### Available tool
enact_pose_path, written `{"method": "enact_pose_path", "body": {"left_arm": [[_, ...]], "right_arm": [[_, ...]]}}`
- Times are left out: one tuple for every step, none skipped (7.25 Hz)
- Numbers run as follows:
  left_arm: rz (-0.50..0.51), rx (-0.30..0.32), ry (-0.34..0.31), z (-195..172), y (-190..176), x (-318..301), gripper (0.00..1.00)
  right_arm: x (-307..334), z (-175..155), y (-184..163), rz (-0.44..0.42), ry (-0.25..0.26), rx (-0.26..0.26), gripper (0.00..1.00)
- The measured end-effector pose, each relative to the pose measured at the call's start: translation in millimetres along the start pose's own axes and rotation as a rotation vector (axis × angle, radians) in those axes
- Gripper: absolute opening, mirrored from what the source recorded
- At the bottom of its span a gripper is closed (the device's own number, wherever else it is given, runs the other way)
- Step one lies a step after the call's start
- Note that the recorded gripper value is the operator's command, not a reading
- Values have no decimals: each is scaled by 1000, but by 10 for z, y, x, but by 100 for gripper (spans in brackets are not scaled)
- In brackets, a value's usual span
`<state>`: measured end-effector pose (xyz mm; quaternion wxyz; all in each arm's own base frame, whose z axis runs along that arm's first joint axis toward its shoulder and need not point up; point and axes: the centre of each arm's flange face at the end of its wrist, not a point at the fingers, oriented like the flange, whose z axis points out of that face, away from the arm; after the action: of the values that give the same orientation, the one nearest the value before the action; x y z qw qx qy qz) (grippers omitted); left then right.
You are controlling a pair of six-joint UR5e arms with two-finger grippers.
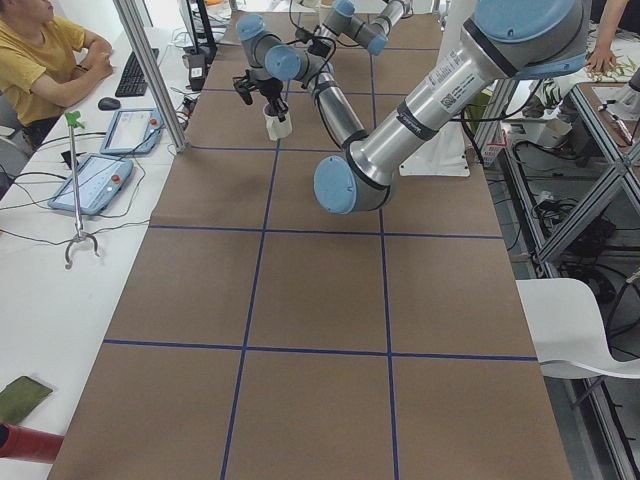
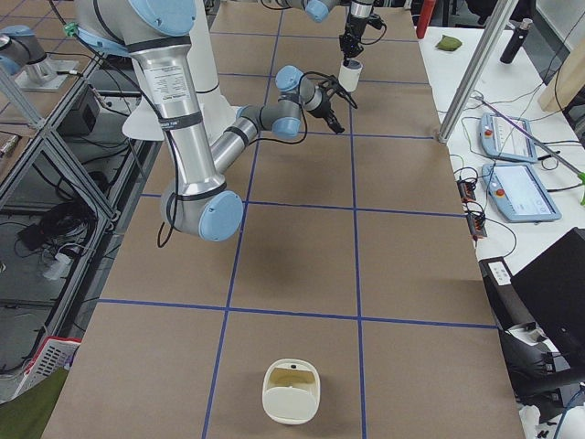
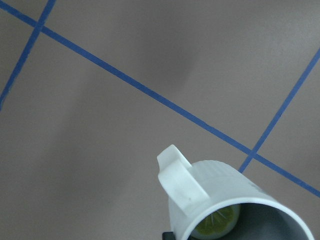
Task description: Left arm hands cup to right arm to dump lemon
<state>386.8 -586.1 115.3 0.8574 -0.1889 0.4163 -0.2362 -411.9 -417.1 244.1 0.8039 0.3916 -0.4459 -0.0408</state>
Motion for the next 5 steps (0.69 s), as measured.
{"method": "enact_pose_path", "body": {"left_arm": [[-34,-3,-6,-10,23,211,0],[-59,-6,-16,1,48,398,0],[-77,-9,-23,21,52,491,0],[-94,-13,-31,62,61,539,0],[-107,-21,-37,112,130,588,0]], "right_arm": [[-272,3,114,-19,18,53,100],[-516,-2,253,-38,39,102,100],[-743,-25,362,-49,53,144,100],[-992,-67,406,-50,54,187,100],[-1198,-108,417,-43,50,220,100]]}}
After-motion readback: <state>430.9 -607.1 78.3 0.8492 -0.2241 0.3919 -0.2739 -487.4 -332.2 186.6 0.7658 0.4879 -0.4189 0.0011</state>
